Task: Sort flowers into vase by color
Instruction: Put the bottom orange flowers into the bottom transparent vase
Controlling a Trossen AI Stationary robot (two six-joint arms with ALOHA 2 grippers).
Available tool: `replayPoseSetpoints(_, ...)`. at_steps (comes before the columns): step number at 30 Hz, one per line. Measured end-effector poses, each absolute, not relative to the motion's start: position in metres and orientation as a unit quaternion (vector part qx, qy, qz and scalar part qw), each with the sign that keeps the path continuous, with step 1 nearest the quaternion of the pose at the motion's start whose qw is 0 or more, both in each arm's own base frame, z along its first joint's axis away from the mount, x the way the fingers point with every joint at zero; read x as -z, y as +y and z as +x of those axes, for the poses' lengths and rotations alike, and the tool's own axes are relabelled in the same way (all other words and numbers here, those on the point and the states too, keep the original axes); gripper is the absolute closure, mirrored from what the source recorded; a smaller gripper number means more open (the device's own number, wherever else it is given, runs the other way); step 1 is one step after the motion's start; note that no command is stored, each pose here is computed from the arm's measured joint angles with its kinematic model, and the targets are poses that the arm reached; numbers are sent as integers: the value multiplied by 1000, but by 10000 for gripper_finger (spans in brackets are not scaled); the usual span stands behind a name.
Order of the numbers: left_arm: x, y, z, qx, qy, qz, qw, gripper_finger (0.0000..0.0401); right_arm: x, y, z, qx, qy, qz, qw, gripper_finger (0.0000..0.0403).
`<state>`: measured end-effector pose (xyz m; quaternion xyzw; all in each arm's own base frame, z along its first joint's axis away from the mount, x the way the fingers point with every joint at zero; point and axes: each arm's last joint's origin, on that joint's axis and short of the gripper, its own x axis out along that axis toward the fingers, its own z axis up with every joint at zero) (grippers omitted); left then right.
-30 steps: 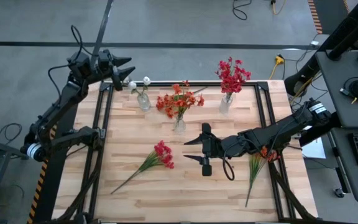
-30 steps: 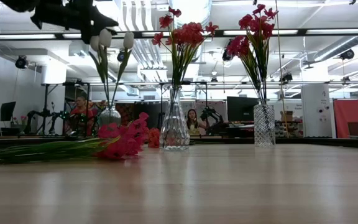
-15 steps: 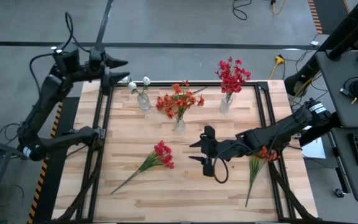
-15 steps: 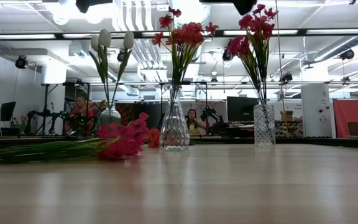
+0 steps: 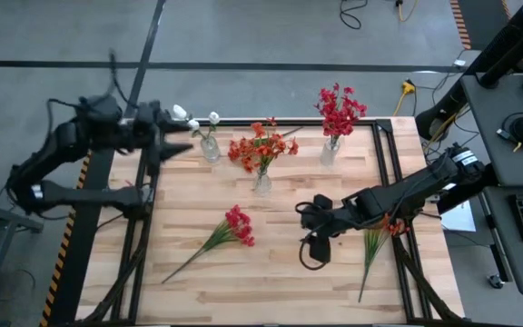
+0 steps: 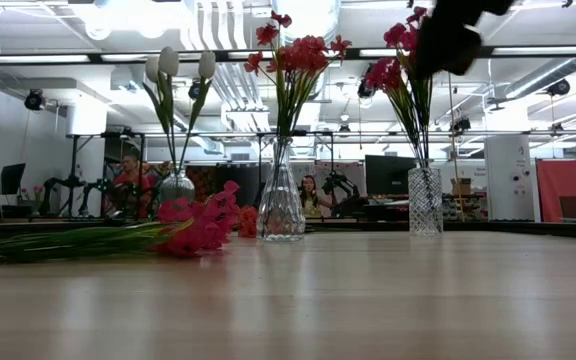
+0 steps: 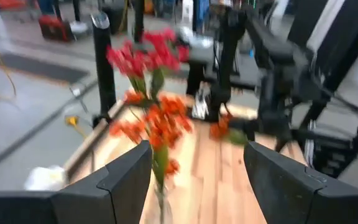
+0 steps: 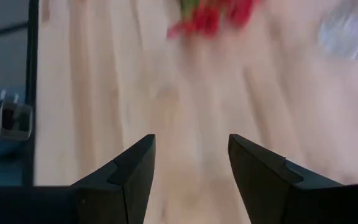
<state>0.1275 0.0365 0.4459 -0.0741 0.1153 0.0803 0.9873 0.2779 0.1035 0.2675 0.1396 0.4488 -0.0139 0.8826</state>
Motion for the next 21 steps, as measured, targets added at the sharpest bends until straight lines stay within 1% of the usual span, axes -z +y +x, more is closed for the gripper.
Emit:
replayPoseSetpoints(5,-429,7,150,-76,188,-71,977,164,-264,105,264,18,526,174,832,206)
replayPoseSetpoints(8,-418,-14,160,-88,234,-75,965,164,-262,106,252,46,567,182,802,206)
replayPoseSetpoints(12,-402,-44,169,-79,291,-81,950,164,-264,109,233,80,603,187,771,206)
replayPoseSetpoints(21,-357,-101,190,-70,383,-109,914,164,-280,124,207,70,592,211,775,206)
